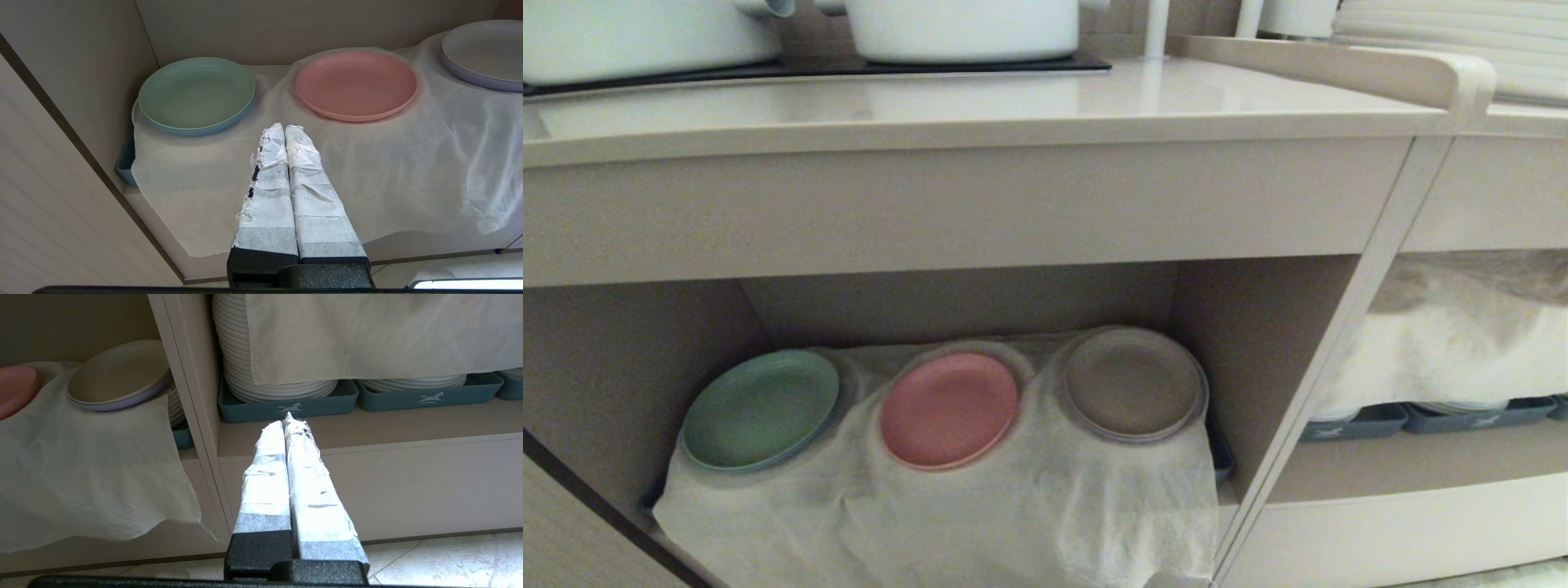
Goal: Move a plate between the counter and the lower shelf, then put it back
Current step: Pick up the plate in the cupboard
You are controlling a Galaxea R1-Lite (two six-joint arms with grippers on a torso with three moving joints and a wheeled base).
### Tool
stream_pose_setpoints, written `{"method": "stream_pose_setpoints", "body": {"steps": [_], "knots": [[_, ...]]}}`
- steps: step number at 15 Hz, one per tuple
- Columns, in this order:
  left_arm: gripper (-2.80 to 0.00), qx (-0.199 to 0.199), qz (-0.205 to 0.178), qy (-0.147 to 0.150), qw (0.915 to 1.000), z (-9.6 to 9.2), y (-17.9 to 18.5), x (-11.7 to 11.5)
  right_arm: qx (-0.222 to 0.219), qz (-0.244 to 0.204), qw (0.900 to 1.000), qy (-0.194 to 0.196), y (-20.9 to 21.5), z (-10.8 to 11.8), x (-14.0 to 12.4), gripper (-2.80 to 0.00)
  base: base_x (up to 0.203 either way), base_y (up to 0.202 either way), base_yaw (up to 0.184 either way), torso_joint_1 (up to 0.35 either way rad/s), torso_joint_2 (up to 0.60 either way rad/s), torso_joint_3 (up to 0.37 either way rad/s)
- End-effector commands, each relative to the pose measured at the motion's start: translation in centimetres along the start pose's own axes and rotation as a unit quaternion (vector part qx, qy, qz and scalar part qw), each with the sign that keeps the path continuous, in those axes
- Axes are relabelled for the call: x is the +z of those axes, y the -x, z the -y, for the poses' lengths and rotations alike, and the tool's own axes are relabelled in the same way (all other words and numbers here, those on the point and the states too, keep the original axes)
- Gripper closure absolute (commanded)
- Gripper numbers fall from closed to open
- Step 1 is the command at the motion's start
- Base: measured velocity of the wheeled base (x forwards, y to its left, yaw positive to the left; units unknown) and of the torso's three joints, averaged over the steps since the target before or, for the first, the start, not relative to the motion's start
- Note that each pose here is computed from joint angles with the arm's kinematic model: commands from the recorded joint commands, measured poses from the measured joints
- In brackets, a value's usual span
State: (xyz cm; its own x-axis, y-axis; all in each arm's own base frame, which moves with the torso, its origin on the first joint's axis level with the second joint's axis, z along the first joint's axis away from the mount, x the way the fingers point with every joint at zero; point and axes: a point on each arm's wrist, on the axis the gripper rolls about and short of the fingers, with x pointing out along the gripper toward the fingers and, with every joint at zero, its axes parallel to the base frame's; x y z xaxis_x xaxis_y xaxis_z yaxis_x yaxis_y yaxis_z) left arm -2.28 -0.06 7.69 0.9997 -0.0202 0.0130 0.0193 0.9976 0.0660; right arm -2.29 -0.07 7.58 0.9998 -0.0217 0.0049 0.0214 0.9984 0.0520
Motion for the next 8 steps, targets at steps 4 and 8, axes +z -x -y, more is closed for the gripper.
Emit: {"method": "stream_pose_setpoints", "body": {"steps": [4,8], "knots": [[0.0,0.0,0.0,0.0,1.0,0.0,0.0,0.0,0.0,-0.001,1.0,0.0,-0.01,0.0,0.0,0.0,0.0,0.0,0.0,0.0,0.0,0.0],[0.0,0.0,0.0,0.0,1.0,0.0,0.0,0.0,0.0,0.0,1.0,0.0,-0.01,0.0,0.01,0.0,0.0,0.0,0.0,0.0,0.0,0.0]]}}
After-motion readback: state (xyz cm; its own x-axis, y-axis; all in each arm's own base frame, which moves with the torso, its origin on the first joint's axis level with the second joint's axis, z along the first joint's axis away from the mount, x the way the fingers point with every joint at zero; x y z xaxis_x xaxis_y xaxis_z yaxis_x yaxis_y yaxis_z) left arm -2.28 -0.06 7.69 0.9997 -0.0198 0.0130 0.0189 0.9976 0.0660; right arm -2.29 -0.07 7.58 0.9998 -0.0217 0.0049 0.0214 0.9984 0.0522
